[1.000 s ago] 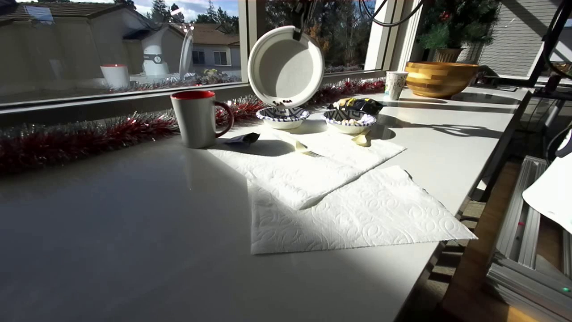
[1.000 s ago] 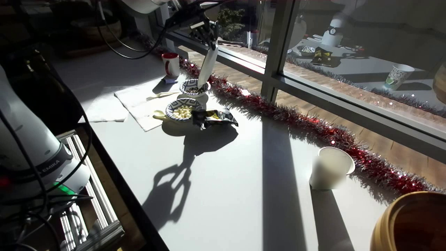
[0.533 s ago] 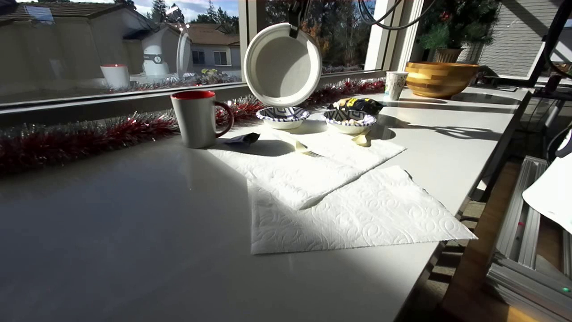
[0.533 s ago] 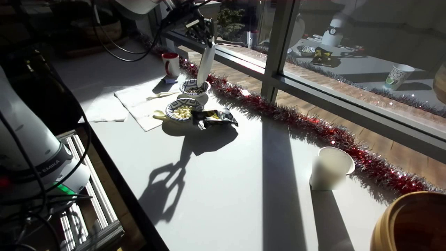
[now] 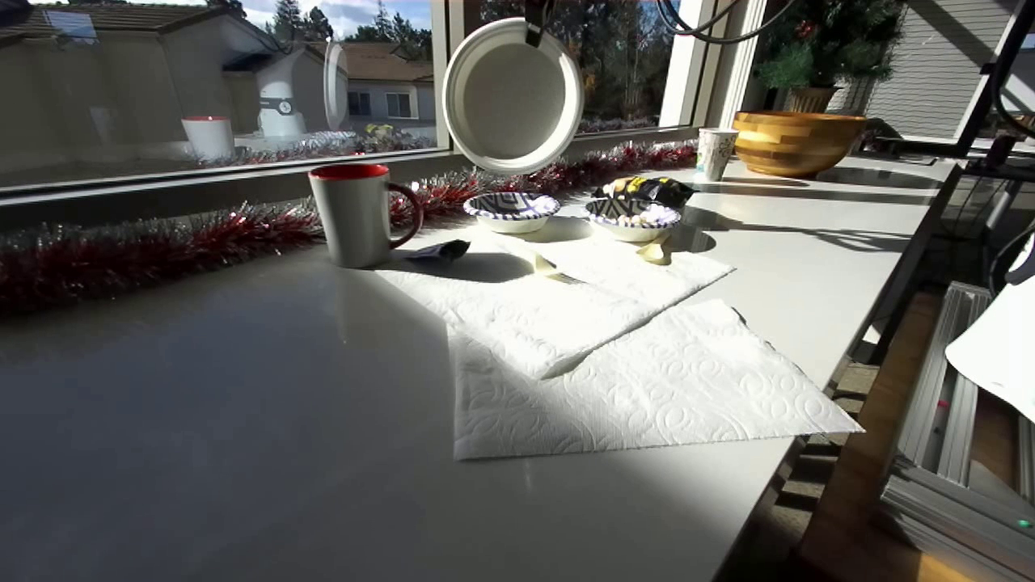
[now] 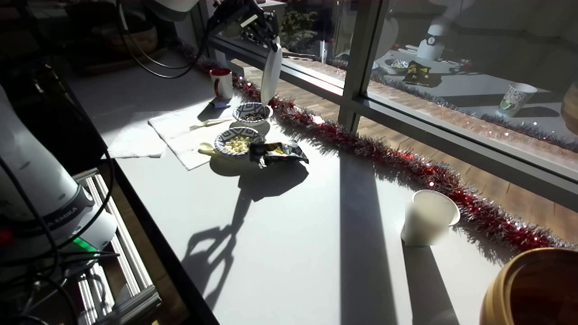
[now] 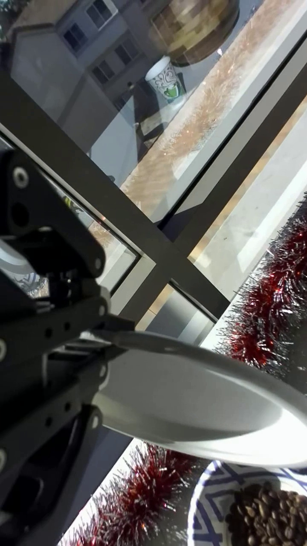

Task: Pour the beans on the plate into the bowl

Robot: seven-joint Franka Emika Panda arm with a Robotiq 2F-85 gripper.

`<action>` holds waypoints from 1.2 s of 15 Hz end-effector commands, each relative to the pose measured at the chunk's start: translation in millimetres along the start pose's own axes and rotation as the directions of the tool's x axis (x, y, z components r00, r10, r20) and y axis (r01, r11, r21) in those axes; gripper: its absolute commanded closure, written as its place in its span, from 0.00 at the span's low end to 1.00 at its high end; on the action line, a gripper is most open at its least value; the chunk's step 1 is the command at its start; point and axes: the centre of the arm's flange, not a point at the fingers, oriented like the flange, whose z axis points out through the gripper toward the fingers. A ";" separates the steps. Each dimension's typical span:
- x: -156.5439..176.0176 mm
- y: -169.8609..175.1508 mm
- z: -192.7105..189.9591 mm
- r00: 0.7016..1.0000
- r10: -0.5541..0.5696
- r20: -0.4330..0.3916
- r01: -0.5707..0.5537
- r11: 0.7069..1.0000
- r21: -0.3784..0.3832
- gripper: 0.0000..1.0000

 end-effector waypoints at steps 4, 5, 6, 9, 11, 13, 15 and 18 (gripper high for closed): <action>-10.7 10.9 -16.1 0.999 0.052 -0.006 -0.052 0.998 0.040 0.99; -12.5 20.5 -20.8 0.996 0.086 -0.004 -0.086 0.994 0.062 0.99; -15.2 34.9 -27.8 0.991 0.135 -0.005 -0.134 0.988 0.082 0.99; -30.2 83.4 -46.5 0.953 0.302 -0.005 -0.298 0.943 0.146 0.99; -50.2 114.0 -53.3 0.916 0.400 0.019 -0.394 0.893 0.219 0.99; -80.6 130.9 -49.5 0.879 0.474 0.045 -0.465 0.836 0.291 0.99; -117.9 144.5 -45.3 0.833 0.549 0.067 -0.534 0.767 0.356 0.99; -187.6 169.7 -42.1 0.732 0.674 0.100 -0.646 0.640 0.416 0.99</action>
